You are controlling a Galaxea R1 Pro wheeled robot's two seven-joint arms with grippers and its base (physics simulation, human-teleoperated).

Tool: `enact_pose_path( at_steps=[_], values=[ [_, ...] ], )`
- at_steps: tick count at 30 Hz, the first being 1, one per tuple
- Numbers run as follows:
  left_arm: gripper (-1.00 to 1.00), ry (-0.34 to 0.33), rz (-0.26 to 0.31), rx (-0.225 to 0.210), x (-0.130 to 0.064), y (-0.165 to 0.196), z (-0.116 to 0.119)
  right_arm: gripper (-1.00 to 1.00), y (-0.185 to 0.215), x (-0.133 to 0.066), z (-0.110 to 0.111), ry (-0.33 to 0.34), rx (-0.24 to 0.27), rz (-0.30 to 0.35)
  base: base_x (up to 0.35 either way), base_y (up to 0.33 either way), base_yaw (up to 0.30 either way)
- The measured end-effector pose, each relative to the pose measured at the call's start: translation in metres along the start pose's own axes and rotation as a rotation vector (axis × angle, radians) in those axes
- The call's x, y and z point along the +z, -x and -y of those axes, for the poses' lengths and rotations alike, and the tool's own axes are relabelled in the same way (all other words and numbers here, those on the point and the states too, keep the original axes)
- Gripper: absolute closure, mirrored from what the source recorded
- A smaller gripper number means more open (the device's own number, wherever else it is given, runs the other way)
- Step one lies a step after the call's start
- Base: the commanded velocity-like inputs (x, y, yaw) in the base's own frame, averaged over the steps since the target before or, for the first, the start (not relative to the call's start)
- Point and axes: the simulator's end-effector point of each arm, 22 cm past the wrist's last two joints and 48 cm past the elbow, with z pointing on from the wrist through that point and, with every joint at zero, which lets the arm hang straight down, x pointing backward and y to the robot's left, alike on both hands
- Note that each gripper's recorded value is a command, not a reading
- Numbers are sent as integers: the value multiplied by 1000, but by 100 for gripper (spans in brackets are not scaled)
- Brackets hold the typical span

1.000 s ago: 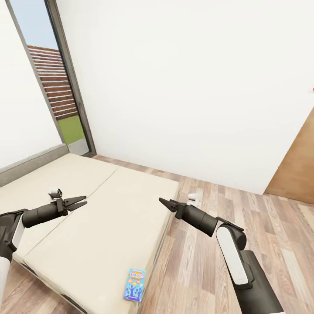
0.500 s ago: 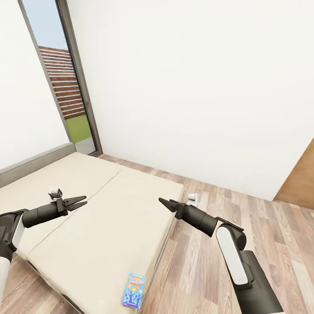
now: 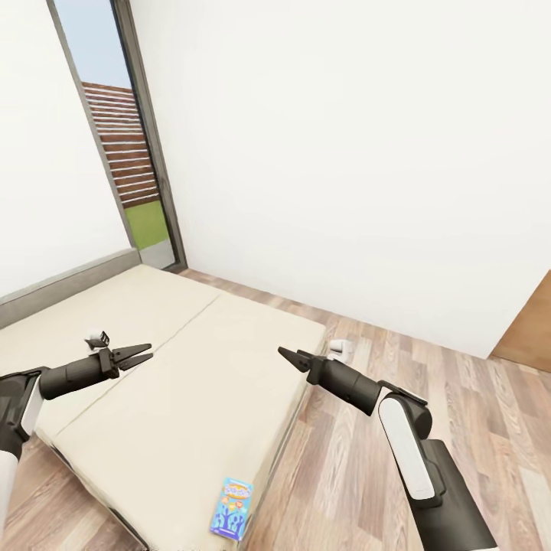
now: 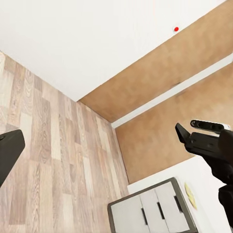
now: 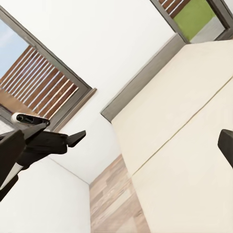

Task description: Put all the toys in the child's room - the three board games (two on the bed and one on the table), the two jigsaw puzzles on the table, and the tennis ball on the table - inside the toy box on the table in the child's room.

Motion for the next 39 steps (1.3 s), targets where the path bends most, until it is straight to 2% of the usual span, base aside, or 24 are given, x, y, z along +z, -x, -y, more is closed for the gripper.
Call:
enact_pose_path(
  at_steps=[10, 20, 30, 39],
  values=[
    [-100, 0, -1, 0, 1, 0, 0, -100, 0, 0, 0, 0, -1, 0, 4, -23, 20],
    [-100, 1, -3, 0, 1, -1, 0, -100, 0, 0, 0, 1, 0, -2, 150, -29, 125],
    [-100, 2, -3, -2, 1, -2, -1, -100, -1, 1, -1, 1, 0, -2, 26, -13, 40],
    [-100, 1, -2, -3, 0, -2, -1, -100, -1, 1, -1, 2, 0, -3, 2, -191, 110]
  ],
)
